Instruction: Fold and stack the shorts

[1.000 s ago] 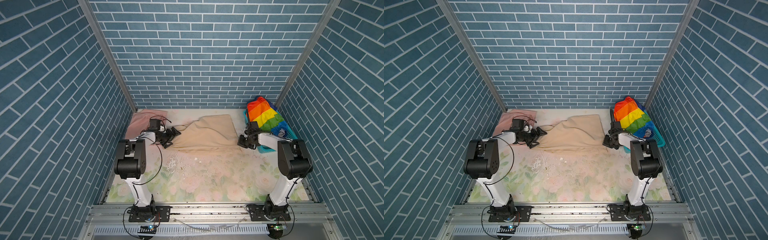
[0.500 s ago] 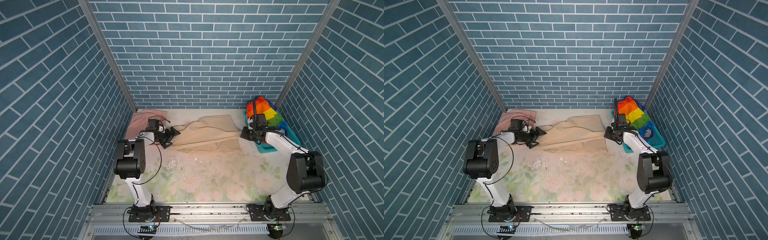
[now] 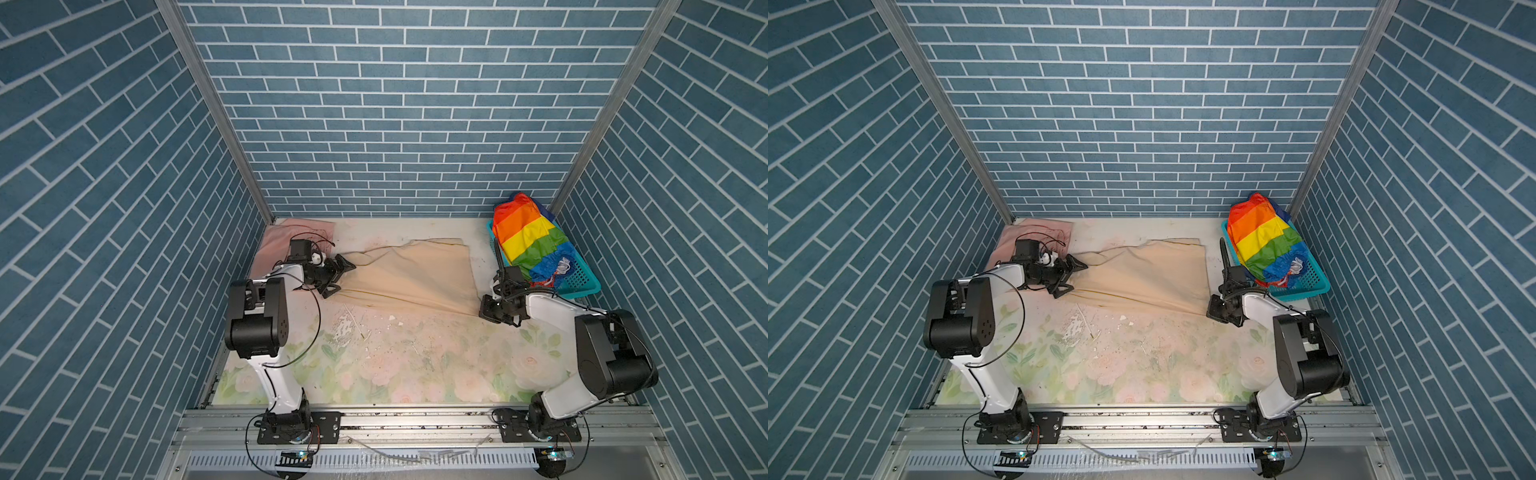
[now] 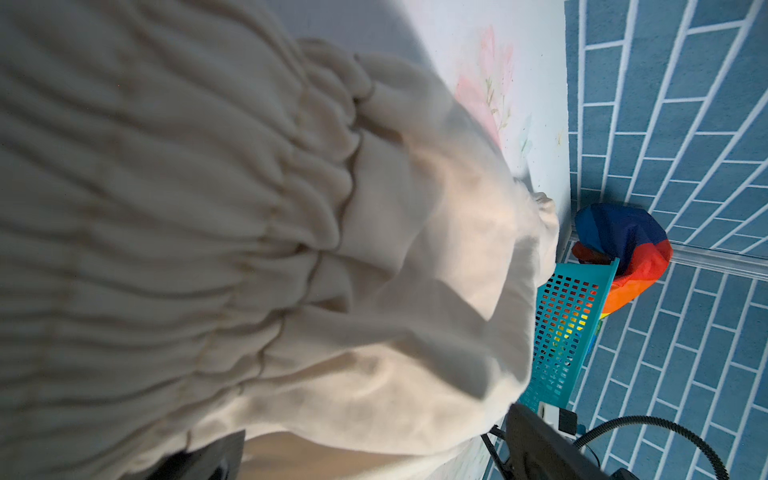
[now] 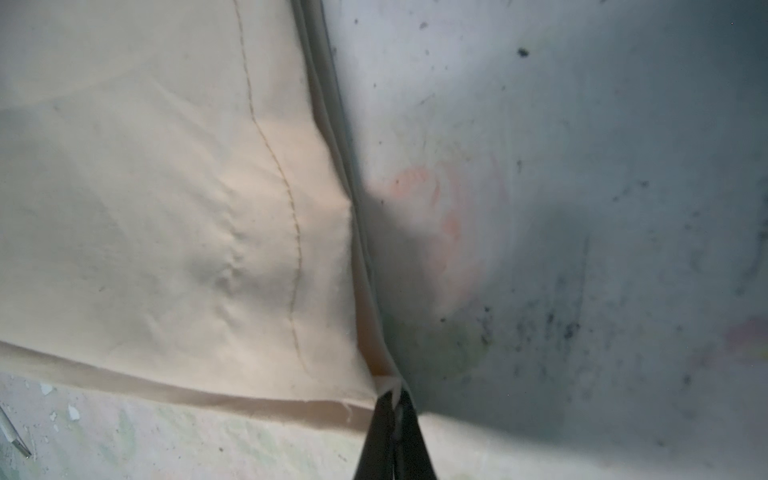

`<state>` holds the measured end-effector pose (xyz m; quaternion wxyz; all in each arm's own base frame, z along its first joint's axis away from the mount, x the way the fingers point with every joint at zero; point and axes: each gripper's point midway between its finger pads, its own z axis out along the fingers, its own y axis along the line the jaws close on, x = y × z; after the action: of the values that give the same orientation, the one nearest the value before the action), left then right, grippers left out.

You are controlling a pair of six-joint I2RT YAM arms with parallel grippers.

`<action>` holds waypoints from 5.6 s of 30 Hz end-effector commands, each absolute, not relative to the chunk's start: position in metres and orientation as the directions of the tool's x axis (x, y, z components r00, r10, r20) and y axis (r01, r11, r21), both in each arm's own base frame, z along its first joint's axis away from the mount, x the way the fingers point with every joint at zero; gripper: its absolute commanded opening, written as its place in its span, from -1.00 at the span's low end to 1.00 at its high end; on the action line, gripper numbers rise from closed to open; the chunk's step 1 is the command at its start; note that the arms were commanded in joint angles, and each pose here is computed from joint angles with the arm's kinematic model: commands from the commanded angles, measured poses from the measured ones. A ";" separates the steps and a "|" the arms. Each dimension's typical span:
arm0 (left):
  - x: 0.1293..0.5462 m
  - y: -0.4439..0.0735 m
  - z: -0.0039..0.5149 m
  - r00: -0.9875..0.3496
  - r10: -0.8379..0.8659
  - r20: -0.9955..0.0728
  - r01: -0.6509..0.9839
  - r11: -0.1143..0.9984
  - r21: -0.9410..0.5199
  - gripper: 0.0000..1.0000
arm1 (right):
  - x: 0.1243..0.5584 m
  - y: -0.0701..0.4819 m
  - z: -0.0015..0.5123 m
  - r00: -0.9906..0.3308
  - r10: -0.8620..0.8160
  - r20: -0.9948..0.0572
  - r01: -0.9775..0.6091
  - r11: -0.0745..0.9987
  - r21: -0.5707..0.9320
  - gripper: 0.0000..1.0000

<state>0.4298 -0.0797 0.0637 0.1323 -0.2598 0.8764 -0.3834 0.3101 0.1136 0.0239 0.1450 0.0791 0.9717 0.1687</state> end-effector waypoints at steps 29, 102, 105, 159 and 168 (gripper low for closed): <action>0.370 -0.146 0.084 -0.930 -0.365 -0.032 -0.258 0.713 -0.652 0.99 | 0.541 0.160 0.070 -0.897 0.105 -0.430 -0.051 0.940 0.336 0.43; 0.364 -0.146 0.034 -0.968 -0.243 0.069 -0.236 0.778 -0.582 0.99 | 0.330 0.193 0.015 -0.959 0.098 -0.267 -0.019 0.915 0.403 0.97; 0.354 -0.160 0.025 -0.974 -0.212 0.084 -0.221 0.791 -0.571 0.99 | 0.318 0.173 0.008 -0.960 0.125 -0.251 0.018 0.921 0.389 0.97; 0.406 -0.069 0.015 -0.965 -0.251 -0.079 -0.219 0.933 -0.286 0.61 | 0.314 0.153 0.081 -0.917 0.106 -0.384 -0.091 0.883 0.461 0.97; 0.392 -0.077 0.002 -0.994 -0.098 -0.053 -0.090 0.986 -0.142 -0.10 | 0.316 0.153 0.079 -0.919 0.108 -0.380 -0.087 0.883 0.461 0.97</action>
<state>0.4125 -0.0805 0.0228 0.0763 -0.0738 0.9876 -0.1154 0.3166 0.1526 0.0771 0.2000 0.0024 0.9515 0.2338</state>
